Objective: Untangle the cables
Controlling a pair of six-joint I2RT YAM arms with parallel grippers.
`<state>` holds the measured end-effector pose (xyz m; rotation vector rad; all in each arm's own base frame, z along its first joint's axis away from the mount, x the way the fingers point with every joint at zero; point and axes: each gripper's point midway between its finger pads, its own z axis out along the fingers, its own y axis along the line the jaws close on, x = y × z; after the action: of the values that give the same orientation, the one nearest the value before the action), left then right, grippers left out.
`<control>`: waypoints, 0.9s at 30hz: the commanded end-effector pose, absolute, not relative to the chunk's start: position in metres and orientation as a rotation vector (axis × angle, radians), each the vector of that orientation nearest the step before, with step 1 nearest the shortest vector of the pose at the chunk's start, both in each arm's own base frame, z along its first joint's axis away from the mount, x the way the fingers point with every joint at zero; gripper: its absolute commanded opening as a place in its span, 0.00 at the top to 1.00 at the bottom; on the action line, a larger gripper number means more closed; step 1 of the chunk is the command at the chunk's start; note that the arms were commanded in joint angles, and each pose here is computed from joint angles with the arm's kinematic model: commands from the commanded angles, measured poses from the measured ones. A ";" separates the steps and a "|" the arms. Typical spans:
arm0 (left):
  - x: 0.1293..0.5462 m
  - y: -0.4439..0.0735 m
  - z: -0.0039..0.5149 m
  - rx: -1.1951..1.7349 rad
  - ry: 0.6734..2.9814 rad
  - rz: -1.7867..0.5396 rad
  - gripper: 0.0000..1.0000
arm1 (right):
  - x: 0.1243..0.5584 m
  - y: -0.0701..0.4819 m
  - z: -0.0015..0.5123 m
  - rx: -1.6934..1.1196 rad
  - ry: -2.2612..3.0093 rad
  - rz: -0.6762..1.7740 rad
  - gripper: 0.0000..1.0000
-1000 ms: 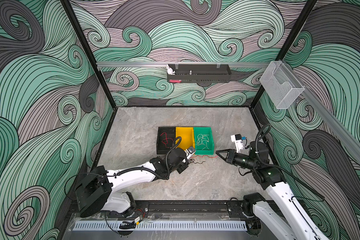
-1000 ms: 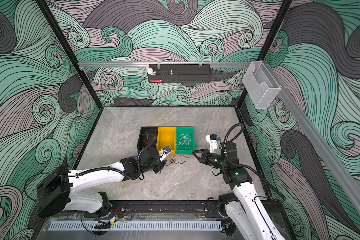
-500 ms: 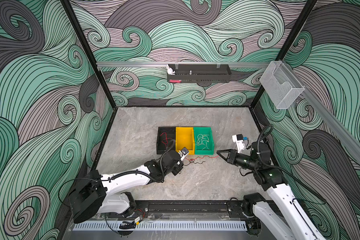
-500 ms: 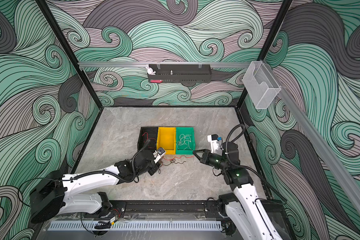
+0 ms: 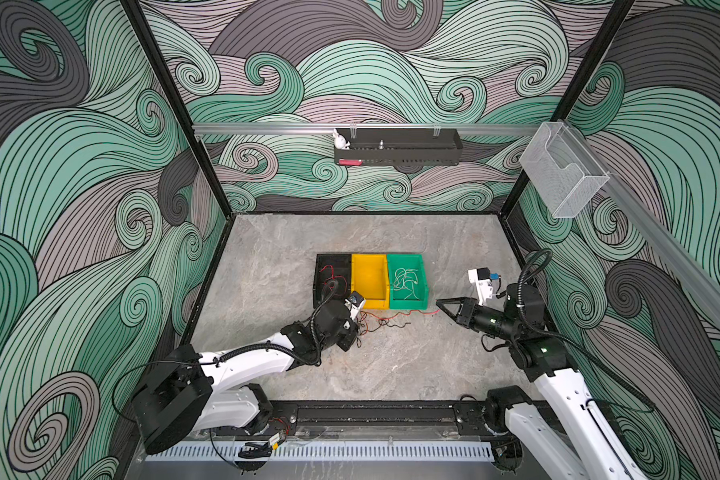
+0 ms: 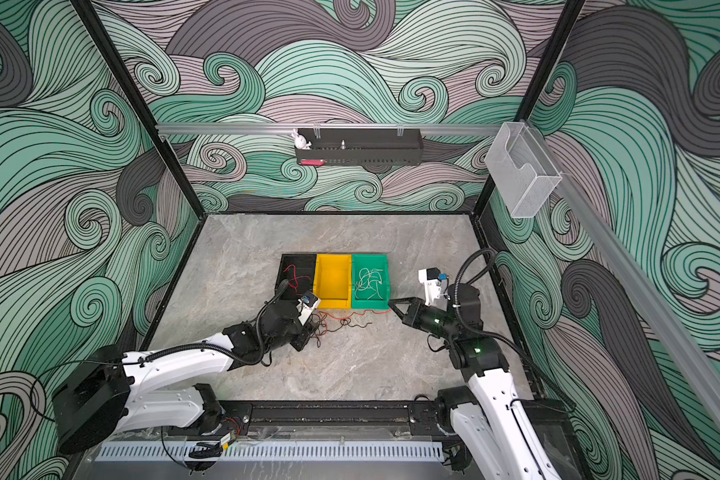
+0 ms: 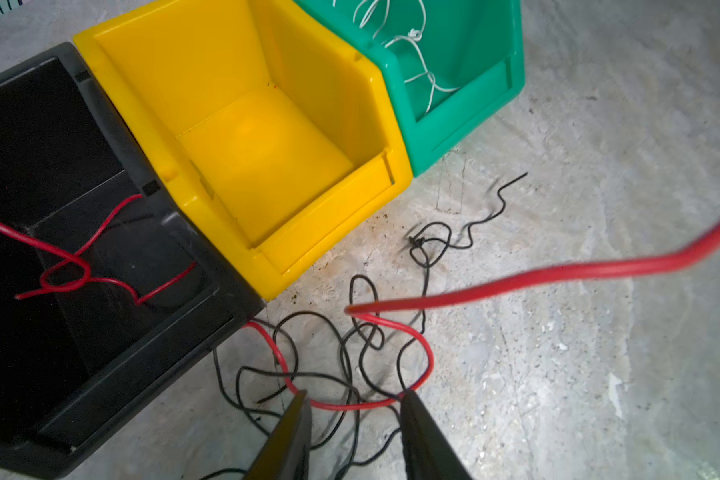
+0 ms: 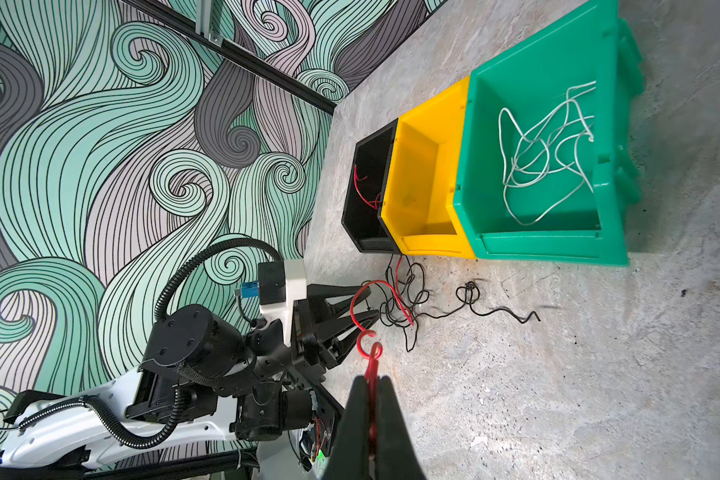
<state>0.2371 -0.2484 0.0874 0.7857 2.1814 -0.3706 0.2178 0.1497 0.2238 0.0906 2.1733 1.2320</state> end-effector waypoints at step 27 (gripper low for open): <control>0.256 -0.250 0.079 0.669 2.280 -0.369 0.96 | 0.220 0.119 0.228 0.106 2.164 0.979 0.95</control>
<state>0.2472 -0.2536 0.0583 0.7086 2.3112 -0.3934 0.2164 0.1331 0.2163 0.1087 2.1945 1.0992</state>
